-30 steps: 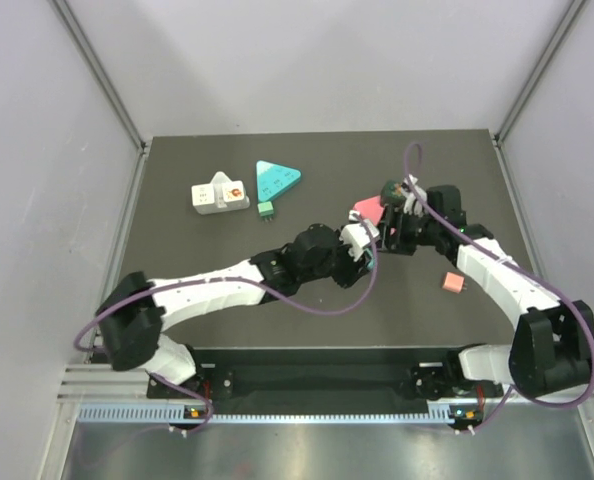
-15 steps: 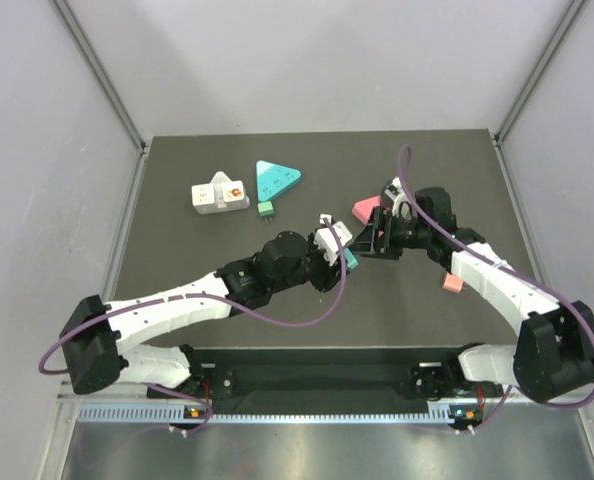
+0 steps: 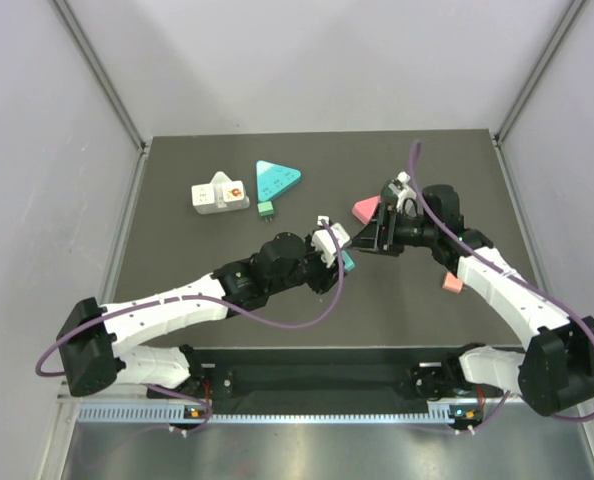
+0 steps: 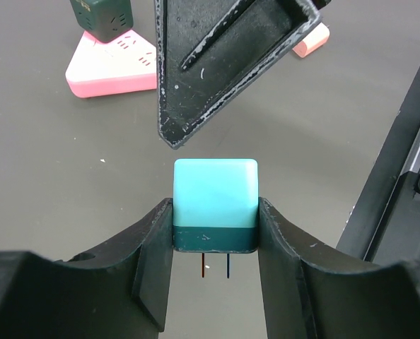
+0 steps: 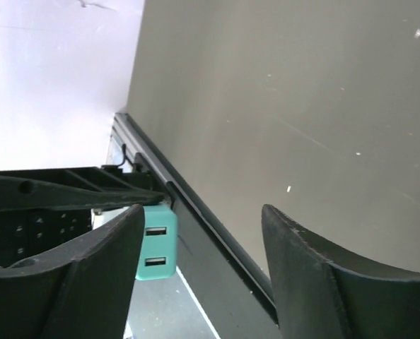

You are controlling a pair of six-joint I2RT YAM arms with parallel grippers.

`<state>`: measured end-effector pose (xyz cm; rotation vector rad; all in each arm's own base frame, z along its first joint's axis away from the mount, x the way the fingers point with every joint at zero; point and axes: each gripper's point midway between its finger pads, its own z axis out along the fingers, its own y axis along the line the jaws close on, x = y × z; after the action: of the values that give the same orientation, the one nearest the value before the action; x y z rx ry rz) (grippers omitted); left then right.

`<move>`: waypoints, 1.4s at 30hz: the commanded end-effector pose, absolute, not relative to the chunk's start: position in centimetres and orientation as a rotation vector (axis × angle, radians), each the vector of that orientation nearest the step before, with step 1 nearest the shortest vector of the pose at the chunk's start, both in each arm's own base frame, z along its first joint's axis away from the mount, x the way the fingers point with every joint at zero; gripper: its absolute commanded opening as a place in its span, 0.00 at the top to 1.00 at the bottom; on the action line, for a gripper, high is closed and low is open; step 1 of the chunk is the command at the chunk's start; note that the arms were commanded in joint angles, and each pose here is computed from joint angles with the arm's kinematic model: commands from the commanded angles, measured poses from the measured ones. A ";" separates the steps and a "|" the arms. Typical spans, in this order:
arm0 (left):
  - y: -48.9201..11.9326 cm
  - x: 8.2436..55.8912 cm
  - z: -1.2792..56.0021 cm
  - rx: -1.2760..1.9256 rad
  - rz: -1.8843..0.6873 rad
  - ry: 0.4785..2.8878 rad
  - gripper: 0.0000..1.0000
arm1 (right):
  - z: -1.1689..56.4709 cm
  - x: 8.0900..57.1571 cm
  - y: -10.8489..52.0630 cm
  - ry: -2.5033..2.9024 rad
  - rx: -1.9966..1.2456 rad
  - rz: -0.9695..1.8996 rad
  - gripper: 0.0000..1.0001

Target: Insert the plug

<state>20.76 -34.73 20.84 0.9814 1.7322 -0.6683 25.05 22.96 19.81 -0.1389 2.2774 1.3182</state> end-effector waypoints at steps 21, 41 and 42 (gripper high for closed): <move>-34.9 21.1 22.5 0.949 -0.683 1.688 1.00 | 21.3 20.3 26.2 2.179 -0.415 1.587 1.00; -29.8 22.8 21.3 0.834 -0.439 1.984 0.01 | 16.2 35.5 13.2 2.263 0.013 0.530 1.00; -28.6 23.2 20.7 0.812 -0.404 2.042 0.01 | 16.1 36.1 12.7 2.265 0.022 0.487 1.00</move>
<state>21.00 -31.10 19.13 0.9577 1.9602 -0.5104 32.37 16.22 15.29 -0.0185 2.3201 0.7699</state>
